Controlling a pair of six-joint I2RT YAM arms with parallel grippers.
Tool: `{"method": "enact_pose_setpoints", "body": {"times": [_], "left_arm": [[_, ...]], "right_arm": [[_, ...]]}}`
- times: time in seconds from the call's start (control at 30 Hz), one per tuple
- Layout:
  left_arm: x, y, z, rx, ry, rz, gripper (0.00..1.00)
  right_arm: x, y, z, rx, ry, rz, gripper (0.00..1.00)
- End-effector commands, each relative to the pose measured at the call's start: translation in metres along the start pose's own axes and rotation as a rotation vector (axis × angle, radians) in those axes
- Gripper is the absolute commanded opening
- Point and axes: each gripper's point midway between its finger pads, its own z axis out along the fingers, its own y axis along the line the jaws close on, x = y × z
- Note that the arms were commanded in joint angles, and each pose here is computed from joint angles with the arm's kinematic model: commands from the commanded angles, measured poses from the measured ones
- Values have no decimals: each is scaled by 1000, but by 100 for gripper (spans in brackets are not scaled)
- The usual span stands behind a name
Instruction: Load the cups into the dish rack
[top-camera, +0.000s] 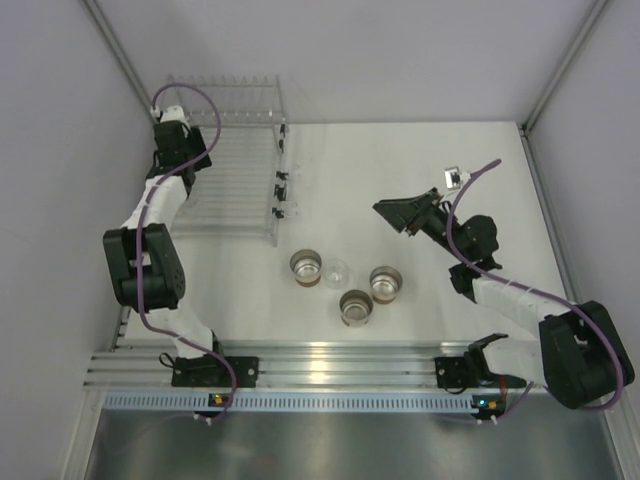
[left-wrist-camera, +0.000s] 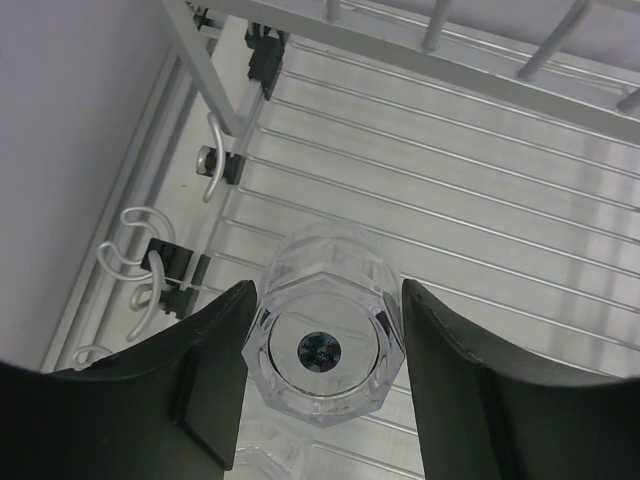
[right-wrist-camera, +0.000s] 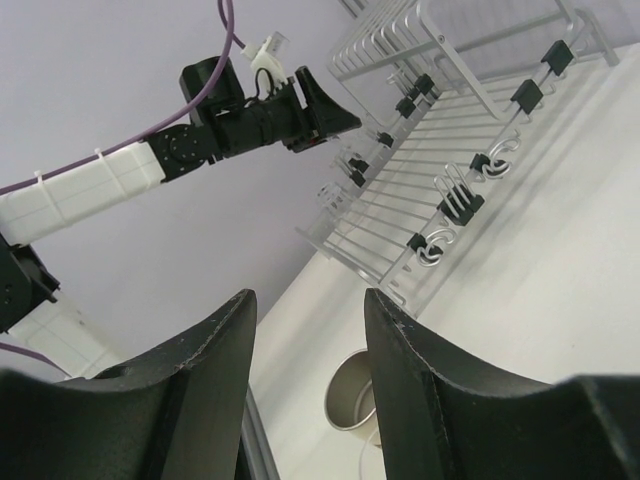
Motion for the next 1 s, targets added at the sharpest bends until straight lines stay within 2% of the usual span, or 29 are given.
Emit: {"method": "enact_pose_setpoints", "body": {"times": [0.0,0.2,0.7,0.97], "left_arm": [[-26,12,1,-75,-66,42,0],[-4,20,13,-114,-13,87,0],[42,12,33,-68,100,115,0],[45,11,34,-64,117,111,0]], "right_arm": [[-12,11,7,-52,-29,-48,48],[-12,11,8,-59,-29,-39,48],[-12,13,5,-57,-32,-40,48],[-13,14,4,-49,-32,-52,48]]}}
